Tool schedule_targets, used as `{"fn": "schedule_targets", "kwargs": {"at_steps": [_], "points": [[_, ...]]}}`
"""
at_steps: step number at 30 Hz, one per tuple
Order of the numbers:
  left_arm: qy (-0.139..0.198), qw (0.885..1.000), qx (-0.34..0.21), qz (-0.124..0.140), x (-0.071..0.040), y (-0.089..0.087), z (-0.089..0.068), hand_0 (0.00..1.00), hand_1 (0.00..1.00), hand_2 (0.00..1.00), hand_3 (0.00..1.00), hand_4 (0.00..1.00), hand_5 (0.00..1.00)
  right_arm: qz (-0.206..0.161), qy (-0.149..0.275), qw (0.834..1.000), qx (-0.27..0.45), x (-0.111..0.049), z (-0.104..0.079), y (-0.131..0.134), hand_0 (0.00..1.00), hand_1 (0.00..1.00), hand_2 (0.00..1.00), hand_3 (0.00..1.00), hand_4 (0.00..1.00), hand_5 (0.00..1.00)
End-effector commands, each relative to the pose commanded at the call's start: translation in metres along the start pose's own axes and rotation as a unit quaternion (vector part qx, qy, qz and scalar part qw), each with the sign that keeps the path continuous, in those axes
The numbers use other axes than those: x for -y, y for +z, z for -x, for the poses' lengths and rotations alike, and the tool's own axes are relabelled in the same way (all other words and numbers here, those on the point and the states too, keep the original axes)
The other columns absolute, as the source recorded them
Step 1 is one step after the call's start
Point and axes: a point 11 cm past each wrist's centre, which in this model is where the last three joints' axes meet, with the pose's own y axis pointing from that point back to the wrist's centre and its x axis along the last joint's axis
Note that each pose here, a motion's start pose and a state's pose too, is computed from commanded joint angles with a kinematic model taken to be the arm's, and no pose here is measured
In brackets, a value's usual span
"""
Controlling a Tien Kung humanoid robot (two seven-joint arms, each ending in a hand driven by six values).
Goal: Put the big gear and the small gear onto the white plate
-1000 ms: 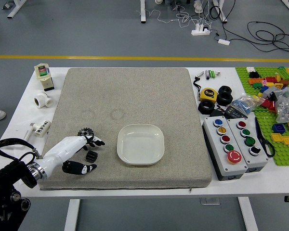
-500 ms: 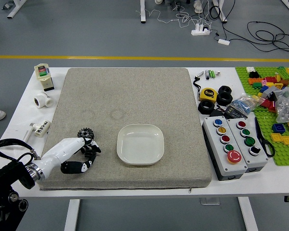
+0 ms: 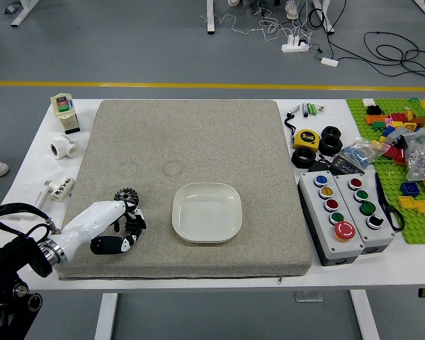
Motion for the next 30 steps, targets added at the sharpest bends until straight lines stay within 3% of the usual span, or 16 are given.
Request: {"fn": "schedule_targets", "kwargs": {"at_steps": [8,10,16,21,22,27,28,30], "points": [[0.007,1.000,0.014,0.025,0.009,0.017,-0.009,0.312,0.426,0.468,0.485,0.002,0.002,0.000,0.000,1.000,0.000,0.000,0.000,0.000,0.660,0.675,0.744,0.555,0.757,0.610],[0.008,0.999,0.025,0.042,0.014,0.027,-0.012,0.312,0.428,0.470,0.488,0.002,0.002,0.000,0.000,1.000,0.001,0.000,0.000,0.000,0.660,0.675,0.744,0.556,0.757,0.610],[0.002,0.992,0.065,0.110,0.038,0.065,-0.015,0.312,0.433,0.477,0.511,0.002,0.002,-0.002,0.000,1.000,0.001,0.000,0.000,-0.003,0.660,0.675,0.744,0.555,0.756,0.610],[0.006,0.986,0.085,0.141,0.057,0.085,-0.016,0.312,0.433,0.477,0.511,0.002,0.002,-0.003,0.000,1.000,0.003,-0.001,0.000,-0.004,0.660,0.675,0.744,0.555,0.756,0.610],[0.004,0.986,0.087,0.143,0.058,0.087,-0.016,0.387,0.512,0.541,0.568,0.169,0.002,-0.003,0.000,1.000,0.003,-0.001,0.000,-0.005,0.660,0.678,0.744,0.555,0.756,0.609],[-0.012,0.985,0.096,0.142,0.072,0.087,-0.008,0.387,0.512,0.541,0.568,0.169,0.002,-0.004,0.000,1.000,0.004,-0.001,0.001,-0.006,0.660,0.678,0.744,0.555,0.756,0.609],[-0.013,0.985,0.096,0.142,0.073,0.086,-0.008,0.632,0.715,0.744,0.697,0.802,0.002,-0.005,0.000,1.000,0.004,-0.001,0.001,-0.006,0.660,0.678,0.743,0.555,0.756,0.610],[-0.026,0.987,0.094,0.128,0.079,0.082,-0.006,0.632,0.715,0.744,0.697,0.802,0.002,-0.006,-0.001,1.000,0.003,-0.001,0.002,-0.007,0.660,0.678,0.743,0.555,0.756,0.610]]}}
